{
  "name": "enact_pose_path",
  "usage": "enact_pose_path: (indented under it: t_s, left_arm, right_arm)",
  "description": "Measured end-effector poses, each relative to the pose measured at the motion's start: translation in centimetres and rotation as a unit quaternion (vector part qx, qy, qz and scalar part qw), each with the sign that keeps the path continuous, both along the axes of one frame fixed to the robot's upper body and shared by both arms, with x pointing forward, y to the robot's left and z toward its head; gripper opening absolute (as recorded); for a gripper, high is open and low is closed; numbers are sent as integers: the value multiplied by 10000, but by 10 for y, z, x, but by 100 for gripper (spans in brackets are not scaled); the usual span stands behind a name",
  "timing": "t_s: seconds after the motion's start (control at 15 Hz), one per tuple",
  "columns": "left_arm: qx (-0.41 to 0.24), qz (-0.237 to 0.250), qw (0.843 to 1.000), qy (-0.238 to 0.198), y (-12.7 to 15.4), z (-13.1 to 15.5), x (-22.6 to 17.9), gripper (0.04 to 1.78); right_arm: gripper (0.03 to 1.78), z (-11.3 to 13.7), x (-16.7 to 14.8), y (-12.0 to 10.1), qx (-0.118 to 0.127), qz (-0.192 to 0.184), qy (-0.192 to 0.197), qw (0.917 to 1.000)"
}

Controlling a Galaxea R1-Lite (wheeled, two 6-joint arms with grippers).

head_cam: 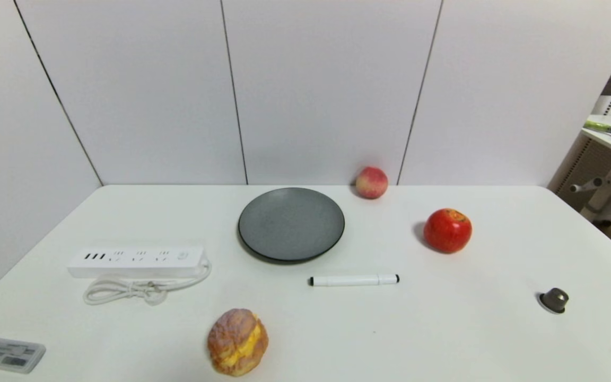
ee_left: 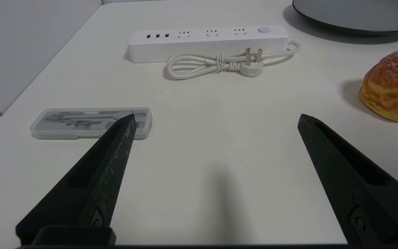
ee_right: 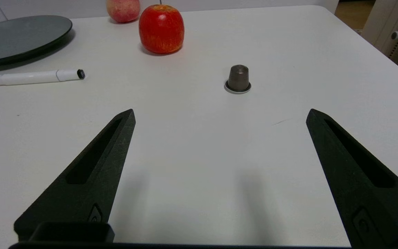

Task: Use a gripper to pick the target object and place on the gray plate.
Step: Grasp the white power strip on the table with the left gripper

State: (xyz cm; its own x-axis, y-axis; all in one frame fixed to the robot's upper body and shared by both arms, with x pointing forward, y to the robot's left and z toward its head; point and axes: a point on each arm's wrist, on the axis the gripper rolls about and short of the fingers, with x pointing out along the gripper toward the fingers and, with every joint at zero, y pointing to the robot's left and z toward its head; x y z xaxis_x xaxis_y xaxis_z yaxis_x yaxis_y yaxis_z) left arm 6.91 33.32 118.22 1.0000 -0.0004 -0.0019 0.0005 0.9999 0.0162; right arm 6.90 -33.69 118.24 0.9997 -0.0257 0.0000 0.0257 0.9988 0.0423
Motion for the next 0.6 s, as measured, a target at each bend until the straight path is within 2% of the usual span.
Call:
enact_pose_path:
  t_s: [0.6]
  left_arm:
    - [1,2,10000,2,0,0,0,169]
  right_arm:
    - [171,0,0,0,0,-2,3,10000]
